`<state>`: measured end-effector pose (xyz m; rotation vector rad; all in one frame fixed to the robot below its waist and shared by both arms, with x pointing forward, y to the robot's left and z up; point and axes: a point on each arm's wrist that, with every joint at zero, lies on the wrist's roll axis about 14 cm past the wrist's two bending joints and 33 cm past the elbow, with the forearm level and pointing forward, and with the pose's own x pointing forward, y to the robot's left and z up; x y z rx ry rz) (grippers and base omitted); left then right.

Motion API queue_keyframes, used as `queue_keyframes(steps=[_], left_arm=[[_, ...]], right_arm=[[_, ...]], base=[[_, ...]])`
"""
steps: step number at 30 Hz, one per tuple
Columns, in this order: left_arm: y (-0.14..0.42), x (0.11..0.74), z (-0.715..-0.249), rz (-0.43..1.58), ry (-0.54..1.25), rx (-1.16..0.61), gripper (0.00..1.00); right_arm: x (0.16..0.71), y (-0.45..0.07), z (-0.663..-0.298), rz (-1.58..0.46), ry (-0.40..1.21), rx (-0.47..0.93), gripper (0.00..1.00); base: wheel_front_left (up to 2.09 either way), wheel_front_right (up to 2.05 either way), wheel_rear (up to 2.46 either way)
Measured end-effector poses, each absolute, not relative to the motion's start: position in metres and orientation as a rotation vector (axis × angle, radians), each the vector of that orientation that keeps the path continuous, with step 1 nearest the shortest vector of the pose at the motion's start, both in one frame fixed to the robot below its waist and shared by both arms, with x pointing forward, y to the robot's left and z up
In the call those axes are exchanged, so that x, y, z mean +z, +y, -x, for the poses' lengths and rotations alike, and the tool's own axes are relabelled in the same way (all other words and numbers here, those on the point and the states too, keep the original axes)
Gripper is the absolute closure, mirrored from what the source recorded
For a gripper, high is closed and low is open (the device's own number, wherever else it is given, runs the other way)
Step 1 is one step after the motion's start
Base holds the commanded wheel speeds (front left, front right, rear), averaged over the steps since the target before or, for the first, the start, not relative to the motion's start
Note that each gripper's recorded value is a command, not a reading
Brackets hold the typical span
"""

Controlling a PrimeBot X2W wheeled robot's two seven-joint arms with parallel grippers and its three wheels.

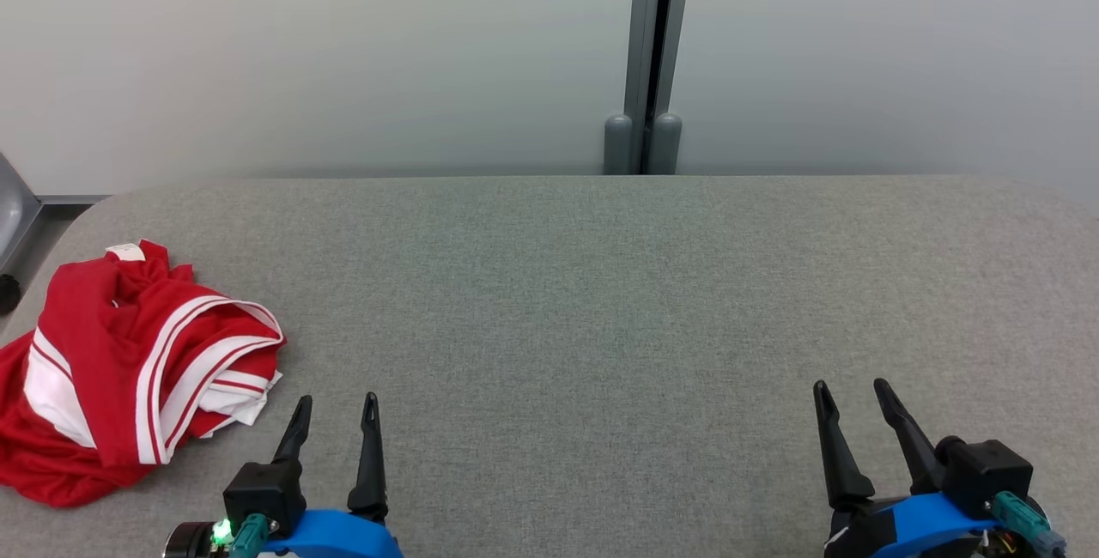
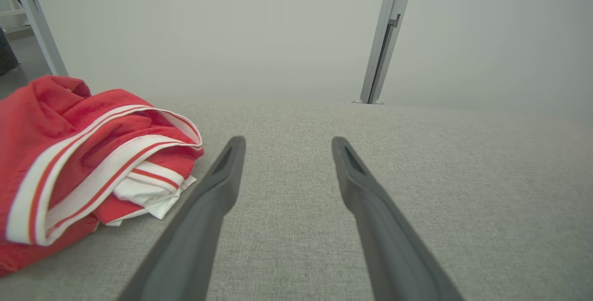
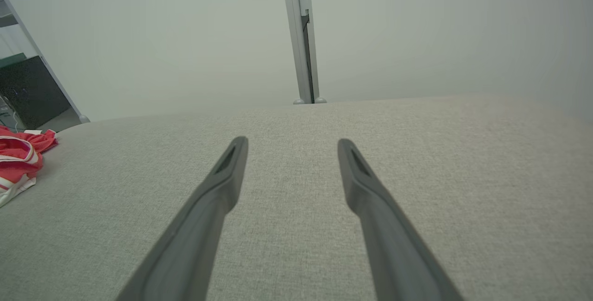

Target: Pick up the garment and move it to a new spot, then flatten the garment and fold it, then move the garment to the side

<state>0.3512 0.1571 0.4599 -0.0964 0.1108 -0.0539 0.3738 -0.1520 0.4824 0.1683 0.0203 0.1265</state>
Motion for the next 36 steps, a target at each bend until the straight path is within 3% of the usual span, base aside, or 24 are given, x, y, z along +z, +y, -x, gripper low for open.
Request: queue_keyframes(steps=[22,36], left_arm=[[0.172,0.464,-0.344,0.117,0.096,-0.008,0.0],[0.26,0.474,-0.283,0.116,0.042,0.29,0.0]], right_arm=[[0.482,-0.143,-0.375,-0.152,0.029,0.158,0.0],[0.49,-0.047,-0.397,-0.143,0.027,0.428,0.0]], base=[[0.0,0.0,0.0],[0.0,0.0,0.0]])
